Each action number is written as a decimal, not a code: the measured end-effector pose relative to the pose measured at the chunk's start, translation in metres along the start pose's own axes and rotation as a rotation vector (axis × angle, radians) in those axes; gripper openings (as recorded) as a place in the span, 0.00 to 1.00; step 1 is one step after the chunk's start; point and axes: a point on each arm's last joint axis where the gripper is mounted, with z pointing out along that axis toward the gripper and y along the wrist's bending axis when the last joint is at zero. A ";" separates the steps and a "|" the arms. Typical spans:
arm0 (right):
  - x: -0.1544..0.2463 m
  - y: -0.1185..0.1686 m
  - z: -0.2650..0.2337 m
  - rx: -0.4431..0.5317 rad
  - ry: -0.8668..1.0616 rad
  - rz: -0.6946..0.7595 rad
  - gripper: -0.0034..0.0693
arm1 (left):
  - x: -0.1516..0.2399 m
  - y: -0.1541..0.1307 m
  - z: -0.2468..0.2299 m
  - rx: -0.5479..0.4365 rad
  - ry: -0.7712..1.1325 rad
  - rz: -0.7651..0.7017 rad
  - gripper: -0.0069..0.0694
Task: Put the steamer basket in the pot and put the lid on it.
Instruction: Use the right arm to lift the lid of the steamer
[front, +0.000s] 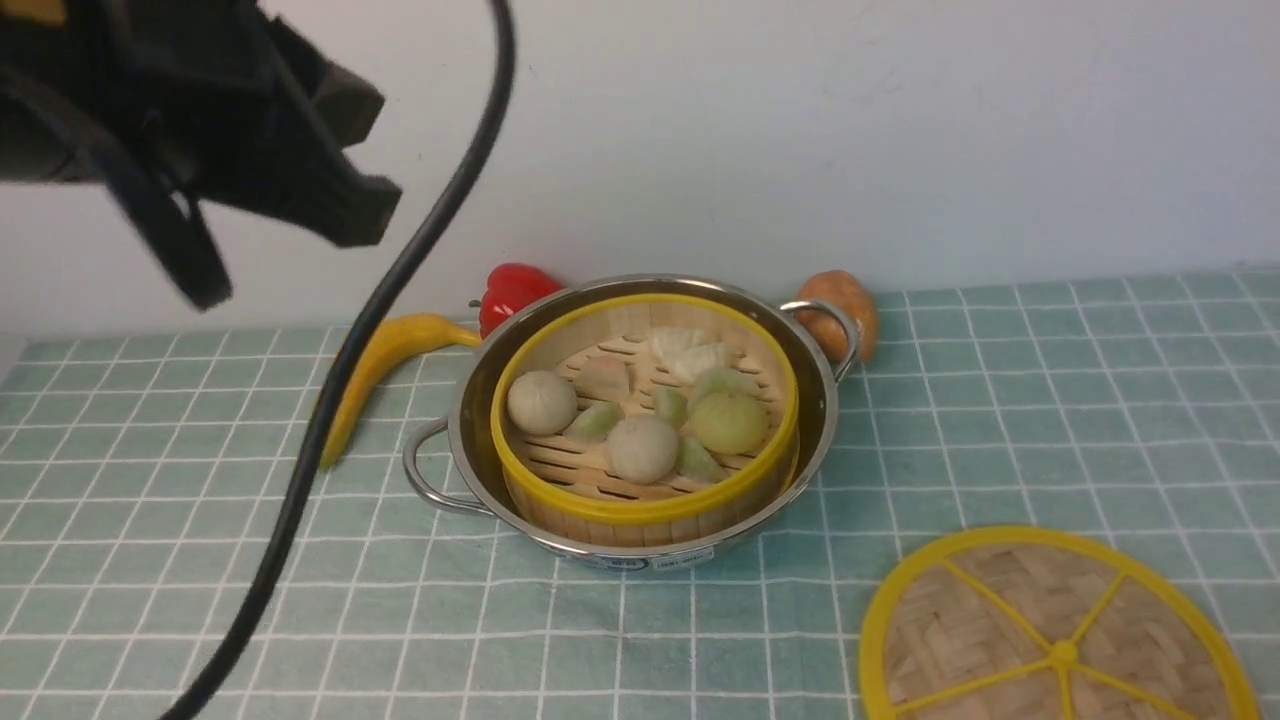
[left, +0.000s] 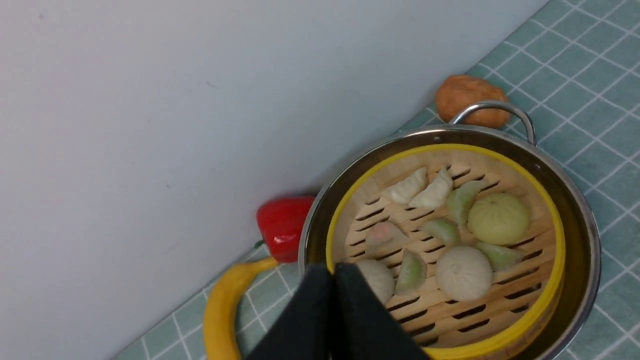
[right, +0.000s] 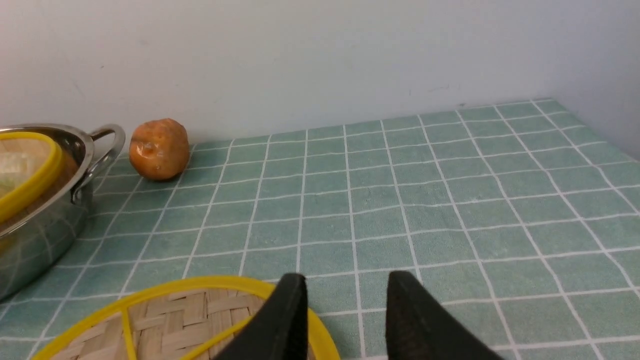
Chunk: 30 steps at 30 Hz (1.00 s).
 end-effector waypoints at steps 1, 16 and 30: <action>0.000 0.000 0.000 0.000 0.000 0.000 0.38 | 0.016 0.003 -0.004 -0.025 -0.010 -0.036 0.08; 0.000 0.000 0.000 0.000 -0.001 0.000 0.38 | 0.246 -0.058 -0.034 -0.284 -0.036 -0.403 0.11; 0.000 0.000 0.000 -0.003 -0.005 0.000 0.38 | 0.286 -0.082 -0.038 -0.357 -0.192 -0.334 0.14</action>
